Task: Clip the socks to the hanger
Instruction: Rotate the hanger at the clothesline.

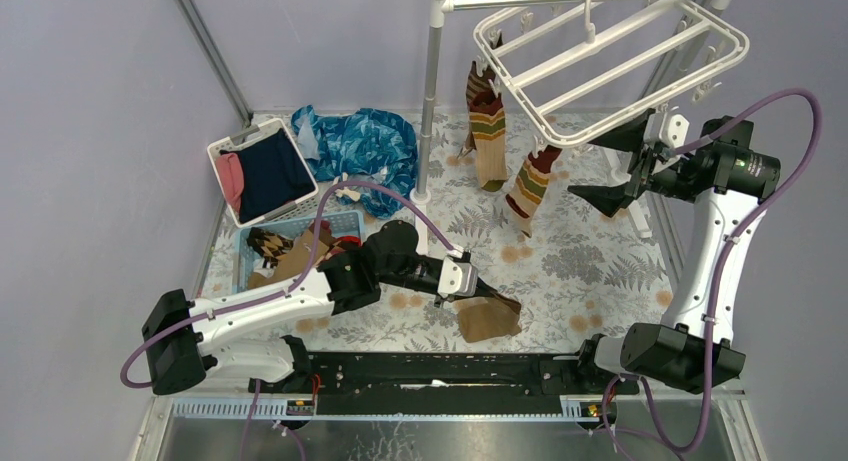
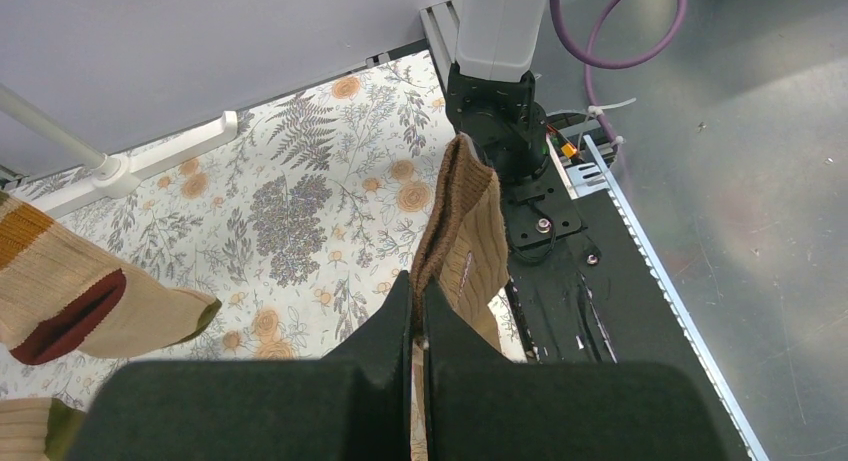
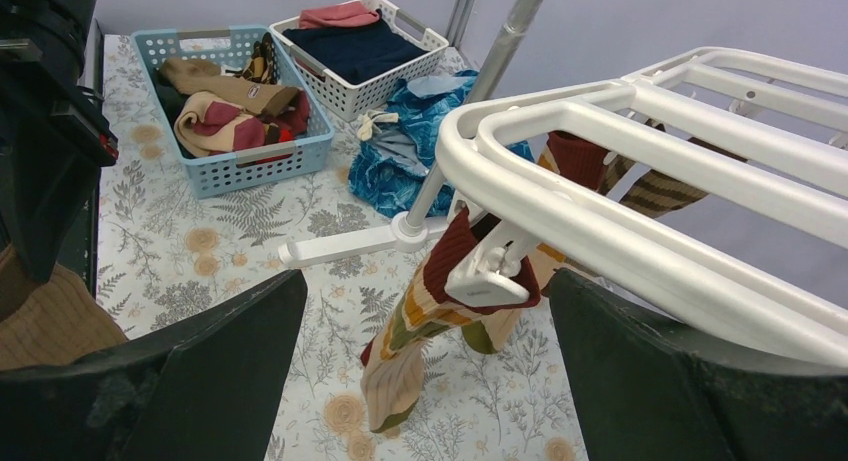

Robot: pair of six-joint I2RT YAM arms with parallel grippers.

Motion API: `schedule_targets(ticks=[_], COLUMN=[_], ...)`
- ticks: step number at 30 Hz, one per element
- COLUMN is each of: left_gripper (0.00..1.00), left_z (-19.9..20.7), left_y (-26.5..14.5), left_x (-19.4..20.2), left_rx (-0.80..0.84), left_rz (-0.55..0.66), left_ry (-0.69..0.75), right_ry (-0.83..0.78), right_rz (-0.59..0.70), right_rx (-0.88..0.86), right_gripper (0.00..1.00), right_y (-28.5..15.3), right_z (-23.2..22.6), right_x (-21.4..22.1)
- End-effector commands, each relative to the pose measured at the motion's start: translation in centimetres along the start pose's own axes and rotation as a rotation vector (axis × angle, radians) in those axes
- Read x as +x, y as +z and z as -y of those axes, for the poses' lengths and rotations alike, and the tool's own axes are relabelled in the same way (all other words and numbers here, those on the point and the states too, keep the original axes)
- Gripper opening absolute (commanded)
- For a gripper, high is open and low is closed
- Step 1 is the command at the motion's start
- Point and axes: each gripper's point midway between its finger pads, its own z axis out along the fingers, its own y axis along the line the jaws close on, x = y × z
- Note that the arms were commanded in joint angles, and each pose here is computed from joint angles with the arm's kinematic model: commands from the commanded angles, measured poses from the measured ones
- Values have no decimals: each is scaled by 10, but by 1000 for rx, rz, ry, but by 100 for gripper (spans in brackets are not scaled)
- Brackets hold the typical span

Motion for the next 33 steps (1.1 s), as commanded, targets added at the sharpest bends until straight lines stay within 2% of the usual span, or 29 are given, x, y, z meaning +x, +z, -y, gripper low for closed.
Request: schedule_targets(ticks=[1,9,14,19,21,24,29,33], left_gripper=[0,0,0,0,0,0,0,0], left_z=[-8,-13,-19,-23,-27,-38,-58,-69], left_y=[1,0,-5,-3,0,3,5,4], left_x=[-21,-23,-22,-19,-20,-24,-24,-3], left_rx=[-11,-38,-85,-102,-116,-157,-267,-351], left_rz=[51,47,13,-10,-13,-5,-3,-68], left_ry=[25,18,-12,-55,-82,-125,-198,-248], right_ry=[-18,21,78,147,173,227,223,217], right_rz=[109,73,-111,-281,-336,-345,-264,-255], right_rx=[-20,-16,8,168,171,118,-24,-35], right_gripper=[99,100,100,100,100,100,100,100], right_y=[5,4,-4,-19,-24,-23,-14,-13], right_z=[-4,-10,-33,-46,-54,-78,-129,-134], right_x=[-27,-9,37,84,97,116,122,121])
